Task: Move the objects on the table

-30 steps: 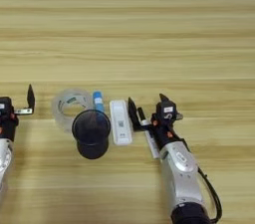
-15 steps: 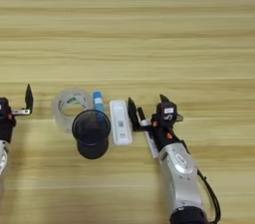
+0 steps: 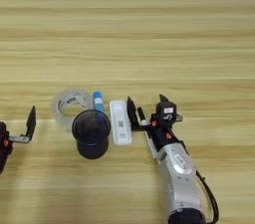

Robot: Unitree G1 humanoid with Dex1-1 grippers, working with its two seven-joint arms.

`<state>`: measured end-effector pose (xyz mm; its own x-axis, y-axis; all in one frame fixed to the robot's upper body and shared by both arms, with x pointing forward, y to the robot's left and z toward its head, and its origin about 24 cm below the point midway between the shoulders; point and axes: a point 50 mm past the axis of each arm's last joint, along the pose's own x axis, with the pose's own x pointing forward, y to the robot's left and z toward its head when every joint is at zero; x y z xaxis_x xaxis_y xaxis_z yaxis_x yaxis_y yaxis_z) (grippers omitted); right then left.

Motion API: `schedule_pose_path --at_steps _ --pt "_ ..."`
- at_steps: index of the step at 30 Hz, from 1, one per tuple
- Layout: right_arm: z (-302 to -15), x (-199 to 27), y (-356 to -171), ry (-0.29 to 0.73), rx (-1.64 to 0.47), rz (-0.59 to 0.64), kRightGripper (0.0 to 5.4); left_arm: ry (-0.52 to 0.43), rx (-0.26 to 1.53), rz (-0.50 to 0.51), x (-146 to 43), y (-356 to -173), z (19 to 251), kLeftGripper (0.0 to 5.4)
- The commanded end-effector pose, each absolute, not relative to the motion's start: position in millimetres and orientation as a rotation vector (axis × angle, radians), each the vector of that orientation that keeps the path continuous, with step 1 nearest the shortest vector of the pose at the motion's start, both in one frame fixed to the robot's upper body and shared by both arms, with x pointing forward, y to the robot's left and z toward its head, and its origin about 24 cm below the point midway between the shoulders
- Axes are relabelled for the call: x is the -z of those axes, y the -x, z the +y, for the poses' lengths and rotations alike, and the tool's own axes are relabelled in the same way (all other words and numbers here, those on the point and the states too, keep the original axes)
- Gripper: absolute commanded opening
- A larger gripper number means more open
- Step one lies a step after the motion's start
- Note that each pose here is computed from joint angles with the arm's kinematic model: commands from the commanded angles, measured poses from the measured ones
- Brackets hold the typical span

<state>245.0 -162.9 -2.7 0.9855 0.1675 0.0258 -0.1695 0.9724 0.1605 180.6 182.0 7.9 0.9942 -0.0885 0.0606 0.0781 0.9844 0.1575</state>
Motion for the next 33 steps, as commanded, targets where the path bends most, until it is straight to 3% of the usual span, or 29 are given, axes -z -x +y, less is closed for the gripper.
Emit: schedule_pose_path --at_steps 1,14,23,33 --pt "-173 -3 -245.7 -0.158 -0.097 -0.050 5.38 -0.154 0.163 -0.034 -9.6 -171.2 178 5.40" --pt "-217 -17 -248.9 -0.064 0.162 -0.146 5.38 -0.128 0.393 0.092 8.0 -154.2 154 5.40" --pt "-215 -16 -249.0 -0.080 0.159 -0.137 5.38 -0.120 0.551 0.167 19.0 -138.5 140 5.40" --pt "-213 -15 -249.9 -0.095 0.158 -0.131 5.38 -0.111 0.602 0.169 23.3 -141.5 128 5.40"
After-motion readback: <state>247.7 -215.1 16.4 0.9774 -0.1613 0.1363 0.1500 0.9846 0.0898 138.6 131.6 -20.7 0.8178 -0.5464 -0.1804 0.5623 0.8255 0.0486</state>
